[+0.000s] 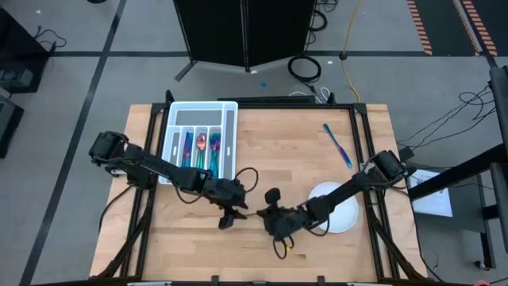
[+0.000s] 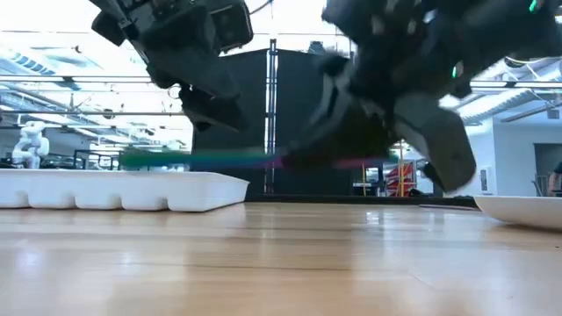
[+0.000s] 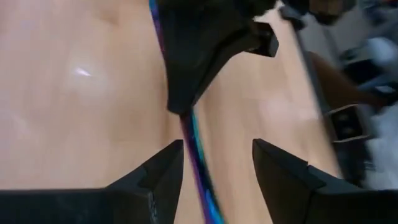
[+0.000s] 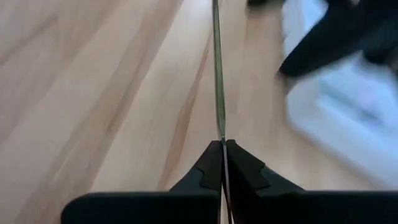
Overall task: Sort silverware
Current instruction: Put the iridescent knife into the white silverware tray
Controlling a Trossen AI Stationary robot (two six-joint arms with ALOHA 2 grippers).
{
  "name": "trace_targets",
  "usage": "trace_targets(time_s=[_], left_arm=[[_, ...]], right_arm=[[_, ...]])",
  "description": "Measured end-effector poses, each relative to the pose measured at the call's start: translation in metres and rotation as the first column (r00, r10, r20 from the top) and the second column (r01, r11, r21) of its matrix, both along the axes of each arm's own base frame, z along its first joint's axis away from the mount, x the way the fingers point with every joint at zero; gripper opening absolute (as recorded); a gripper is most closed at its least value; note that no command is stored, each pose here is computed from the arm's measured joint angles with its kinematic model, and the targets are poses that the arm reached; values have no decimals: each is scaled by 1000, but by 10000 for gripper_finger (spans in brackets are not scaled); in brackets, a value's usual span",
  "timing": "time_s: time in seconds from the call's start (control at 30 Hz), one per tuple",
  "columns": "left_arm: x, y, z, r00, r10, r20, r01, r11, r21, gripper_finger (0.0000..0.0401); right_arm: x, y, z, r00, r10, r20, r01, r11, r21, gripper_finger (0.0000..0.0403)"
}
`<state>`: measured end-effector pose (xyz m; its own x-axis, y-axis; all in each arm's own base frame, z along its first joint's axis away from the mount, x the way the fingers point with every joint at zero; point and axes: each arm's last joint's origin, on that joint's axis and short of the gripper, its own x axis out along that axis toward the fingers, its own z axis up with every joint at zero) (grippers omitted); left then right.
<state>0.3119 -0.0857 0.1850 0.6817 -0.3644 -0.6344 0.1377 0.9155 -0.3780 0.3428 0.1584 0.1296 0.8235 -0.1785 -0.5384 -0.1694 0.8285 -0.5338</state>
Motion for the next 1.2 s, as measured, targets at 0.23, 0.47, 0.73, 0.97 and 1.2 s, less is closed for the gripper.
trace_targets(time_s=[0.23,0.47,0.73,0.97,1.2], left_arm=[[6,5,0,996,-86,-1,84,982,-169,191],[7,10,1,994,-108,-15,101,968,-230,191],[6,9,2,990,-143,-12,135,955,-264,191],[6,8,2,988,-151,-22,139,947,-289,191],[6,8,2,989,-148,-31,131,943,-305,162]], right_arm=[[6,24,24,997,36,73,-25,987,-156,0],[7,28,32,996,18,87,6,963,-270,0],[6,28,33,997,27,70,1,929,-369,0],[6,29,33,995,99,0,-86,859,-505,0],[7,27,34,986,155,-68,-163,767,-621,0]])
